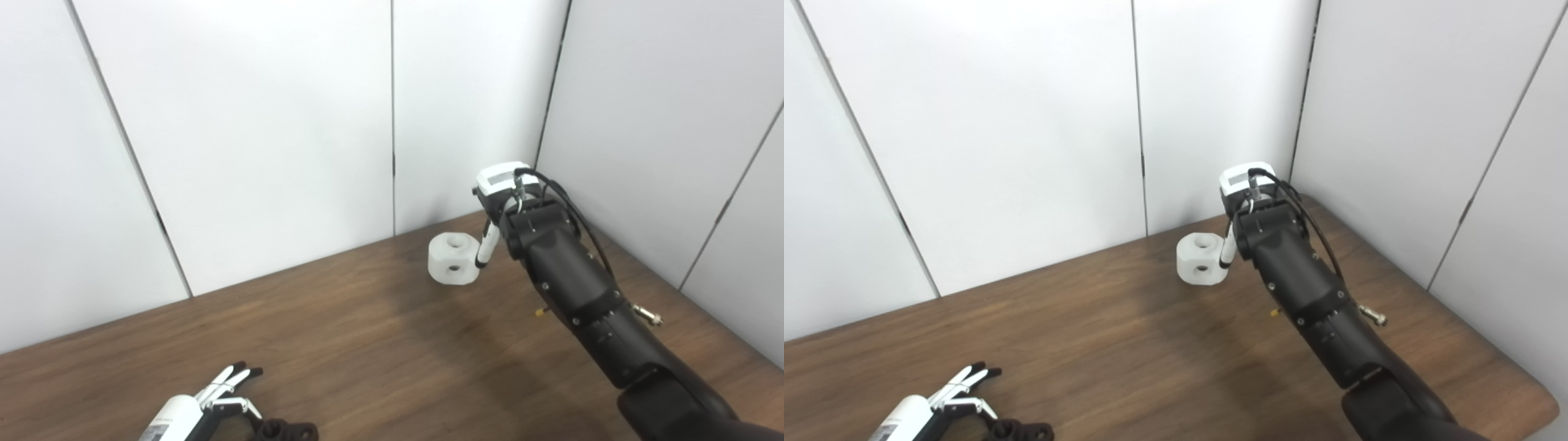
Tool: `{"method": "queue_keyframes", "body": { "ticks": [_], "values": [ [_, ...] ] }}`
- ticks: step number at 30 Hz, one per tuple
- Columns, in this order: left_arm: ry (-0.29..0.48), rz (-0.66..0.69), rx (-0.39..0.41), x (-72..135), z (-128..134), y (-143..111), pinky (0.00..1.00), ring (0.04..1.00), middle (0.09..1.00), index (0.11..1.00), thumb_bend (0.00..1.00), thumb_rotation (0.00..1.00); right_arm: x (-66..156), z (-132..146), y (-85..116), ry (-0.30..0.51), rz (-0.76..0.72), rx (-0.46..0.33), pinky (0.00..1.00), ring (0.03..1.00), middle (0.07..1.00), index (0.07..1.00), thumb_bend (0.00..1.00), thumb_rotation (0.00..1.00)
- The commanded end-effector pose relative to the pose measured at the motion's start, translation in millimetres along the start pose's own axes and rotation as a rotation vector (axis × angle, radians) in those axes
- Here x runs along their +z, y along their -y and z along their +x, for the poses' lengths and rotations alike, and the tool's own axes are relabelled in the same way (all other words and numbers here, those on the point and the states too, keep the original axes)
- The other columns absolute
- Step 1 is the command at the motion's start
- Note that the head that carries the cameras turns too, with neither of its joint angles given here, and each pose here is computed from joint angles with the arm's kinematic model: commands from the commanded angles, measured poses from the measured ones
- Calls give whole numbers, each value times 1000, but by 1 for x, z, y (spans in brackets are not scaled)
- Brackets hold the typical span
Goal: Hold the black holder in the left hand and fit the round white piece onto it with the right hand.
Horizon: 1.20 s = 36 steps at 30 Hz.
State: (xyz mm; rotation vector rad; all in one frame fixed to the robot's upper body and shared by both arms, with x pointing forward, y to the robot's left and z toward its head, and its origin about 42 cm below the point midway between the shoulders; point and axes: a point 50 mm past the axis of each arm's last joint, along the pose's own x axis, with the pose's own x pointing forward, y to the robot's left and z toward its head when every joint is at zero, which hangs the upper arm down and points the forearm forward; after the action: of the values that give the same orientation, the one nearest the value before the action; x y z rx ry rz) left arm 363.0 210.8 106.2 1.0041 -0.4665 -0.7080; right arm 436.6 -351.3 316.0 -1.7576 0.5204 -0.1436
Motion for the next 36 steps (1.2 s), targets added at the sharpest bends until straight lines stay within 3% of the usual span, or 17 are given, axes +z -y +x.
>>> {"method": "queue_keyframes", "body": {
  "ticks": [1,5,14,22,36],
  "values": [
    [-118,10,-247,-20,-39,44,868,989,936,485,522,57,-7,1,31,-33,12,-83,917,1000,1000,888,1000,369],
    [-123,9,-241,-20,-40,43,865,987,935,485,522,57,-1,6,25,-30,-2,-78,896,1000,1000,879,1000,369],
    [-125,11,-245,-19,-41,45,925,997,934,486,522,58,18,16,11,-33,-30,-58,959,1000,1000,871,988,298],
    [-121,11,-254,-17,-41,47,997,1000,931,486,522,58,22,22,7,-16,-38,-48,965,1000,1000,880,973,292],
    [-119,13,-254,-13,-44,48,1000,1000,932,486,523,58,29,28,2,29,-44,-61,960,1000,1000,863,973,294]
  ]
}}
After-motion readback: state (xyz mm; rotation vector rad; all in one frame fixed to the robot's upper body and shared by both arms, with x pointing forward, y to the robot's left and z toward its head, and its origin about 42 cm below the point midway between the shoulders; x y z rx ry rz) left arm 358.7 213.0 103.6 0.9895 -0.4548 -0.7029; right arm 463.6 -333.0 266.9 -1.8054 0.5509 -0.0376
